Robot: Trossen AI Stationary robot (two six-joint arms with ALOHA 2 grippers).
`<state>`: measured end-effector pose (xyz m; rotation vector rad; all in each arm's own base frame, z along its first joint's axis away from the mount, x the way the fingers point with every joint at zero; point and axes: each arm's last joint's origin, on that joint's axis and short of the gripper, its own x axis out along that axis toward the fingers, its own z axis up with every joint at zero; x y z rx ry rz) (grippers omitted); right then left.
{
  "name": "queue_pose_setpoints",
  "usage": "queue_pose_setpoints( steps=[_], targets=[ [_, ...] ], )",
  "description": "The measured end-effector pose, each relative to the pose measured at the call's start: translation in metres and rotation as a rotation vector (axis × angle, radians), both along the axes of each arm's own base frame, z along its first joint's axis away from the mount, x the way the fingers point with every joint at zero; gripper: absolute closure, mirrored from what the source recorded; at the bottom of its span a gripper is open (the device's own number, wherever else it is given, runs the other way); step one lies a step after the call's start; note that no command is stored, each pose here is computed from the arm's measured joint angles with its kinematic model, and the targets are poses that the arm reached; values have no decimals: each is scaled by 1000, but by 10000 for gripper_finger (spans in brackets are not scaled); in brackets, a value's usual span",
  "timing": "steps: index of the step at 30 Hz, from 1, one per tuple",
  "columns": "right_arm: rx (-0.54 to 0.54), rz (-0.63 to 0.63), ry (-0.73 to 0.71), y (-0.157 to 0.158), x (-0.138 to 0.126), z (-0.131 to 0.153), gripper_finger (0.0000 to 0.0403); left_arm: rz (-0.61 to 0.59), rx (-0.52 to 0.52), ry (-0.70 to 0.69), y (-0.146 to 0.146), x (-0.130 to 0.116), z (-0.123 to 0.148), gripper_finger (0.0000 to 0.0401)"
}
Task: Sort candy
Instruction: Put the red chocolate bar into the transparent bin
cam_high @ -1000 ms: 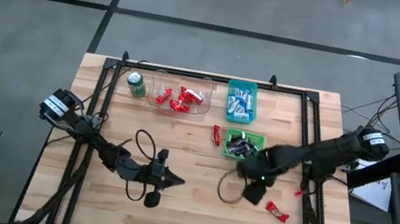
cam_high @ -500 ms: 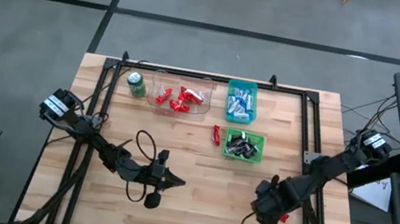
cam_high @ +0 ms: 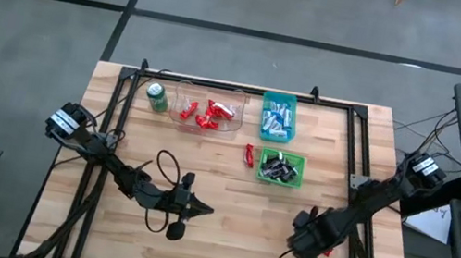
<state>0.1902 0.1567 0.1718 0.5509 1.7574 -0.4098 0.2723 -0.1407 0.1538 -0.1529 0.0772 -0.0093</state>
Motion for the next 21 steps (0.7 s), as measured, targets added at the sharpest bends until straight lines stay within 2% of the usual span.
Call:
queue_pose_setpoints(
  steps=[6, 12, 15, 21],
  targets=[
    [-52, 12, 68, 3, 3, -20, 271, 0, 2, 4, 0, 0, 0, 401],
    [-69, 93, 117, 6, 7, -40, 275, 0, 5, 8, 0, 0, -1, 401],
    [-56, 112, 109, 7, 9, -43, 300, 0, 4, 8, 0, 0, -1, 401],
    [-29, 130, 74, 5, 10, -37, 376, 0, 1, 2, -1, 1, 1, 401]
  ],
)
